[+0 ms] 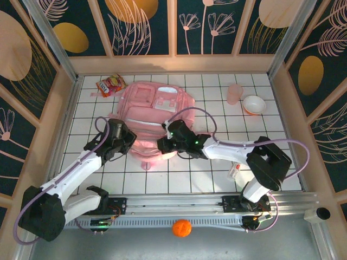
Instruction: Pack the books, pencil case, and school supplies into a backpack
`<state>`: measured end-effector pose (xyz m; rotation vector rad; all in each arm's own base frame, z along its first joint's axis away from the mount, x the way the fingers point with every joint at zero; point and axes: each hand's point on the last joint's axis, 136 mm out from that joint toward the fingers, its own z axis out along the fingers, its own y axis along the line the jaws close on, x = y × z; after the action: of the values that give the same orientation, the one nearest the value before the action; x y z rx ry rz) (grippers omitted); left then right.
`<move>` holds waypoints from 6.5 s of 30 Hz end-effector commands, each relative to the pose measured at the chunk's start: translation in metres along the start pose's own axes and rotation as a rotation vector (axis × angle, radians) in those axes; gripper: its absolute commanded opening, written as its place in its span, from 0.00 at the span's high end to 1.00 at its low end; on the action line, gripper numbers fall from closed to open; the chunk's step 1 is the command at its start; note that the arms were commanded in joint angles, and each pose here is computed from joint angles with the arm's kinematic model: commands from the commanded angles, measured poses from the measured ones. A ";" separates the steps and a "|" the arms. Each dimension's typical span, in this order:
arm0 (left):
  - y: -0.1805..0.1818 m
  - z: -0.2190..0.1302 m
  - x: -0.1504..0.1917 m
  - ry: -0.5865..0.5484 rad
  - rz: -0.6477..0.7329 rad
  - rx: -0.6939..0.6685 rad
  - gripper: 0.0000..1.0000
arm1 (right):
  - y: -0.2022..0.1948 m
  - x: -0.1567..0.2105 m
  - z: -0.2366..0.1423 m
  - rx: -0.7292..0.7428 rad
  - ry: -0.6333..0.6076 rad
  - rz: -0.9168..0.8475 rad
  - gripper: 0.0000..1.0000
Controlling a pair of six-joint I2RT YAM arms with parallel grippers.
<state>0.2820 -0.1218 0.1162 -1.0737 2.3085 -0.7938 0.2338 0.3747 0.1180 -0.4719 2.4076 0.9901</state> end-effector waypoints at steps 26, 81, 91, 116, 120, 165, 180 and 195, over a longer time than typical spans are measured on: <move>-0.053 -0.002 0.075 0.148 0.211 0.099 0.48 | -0.001 -0.014 -0.002 -0.001 -0.016 -0.051 1.00; -0.006 0.031 0.034 0.032 0.238 -0.061 0.70 | -0.038 -0.035 -0.019 0.034 -0.081 -0.009 1.00; 0.038 0.046 0.017 0.038 0.145 -0.155 1.00 | -0.086 -0.036 -0.020 0.097 -0.104 0.064 1.00; 0.054 0.051 0.019 0.078 0.089 -0.167 1.00 | -0.066 -0.003 -0.005 0.116 -0.013 -0.123 0.60; 0.054 0.050 0.019 0.073 0.090 -0.164 1.00 | -0.073 0.012 0.007 0.233 0.037 -0.224 0.57; 0.066 0.051 0.015 0.057 0.080 -0.207 1.00 | -0.137 -0.067 -0.014 0.244 -0.169 -0.047 1.00; 0.018 0.031 0.003 0.013 0.219 -0.068 0.74 | -0.110 -0.048 -0.031 0.142 -0.177 -0.156 0.61; -0.135 -0.065 -0.020 -0.343 1.283 0.368 0.48 | -0.073 -0.072 -0.073 0.025 -0.350 -0.138 0.60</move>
<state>0.3215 -0.1419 0.2221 -0.0054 2.0678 -0.5613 0.3075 0.2823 0.1399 -0.4422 2.1271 0.8485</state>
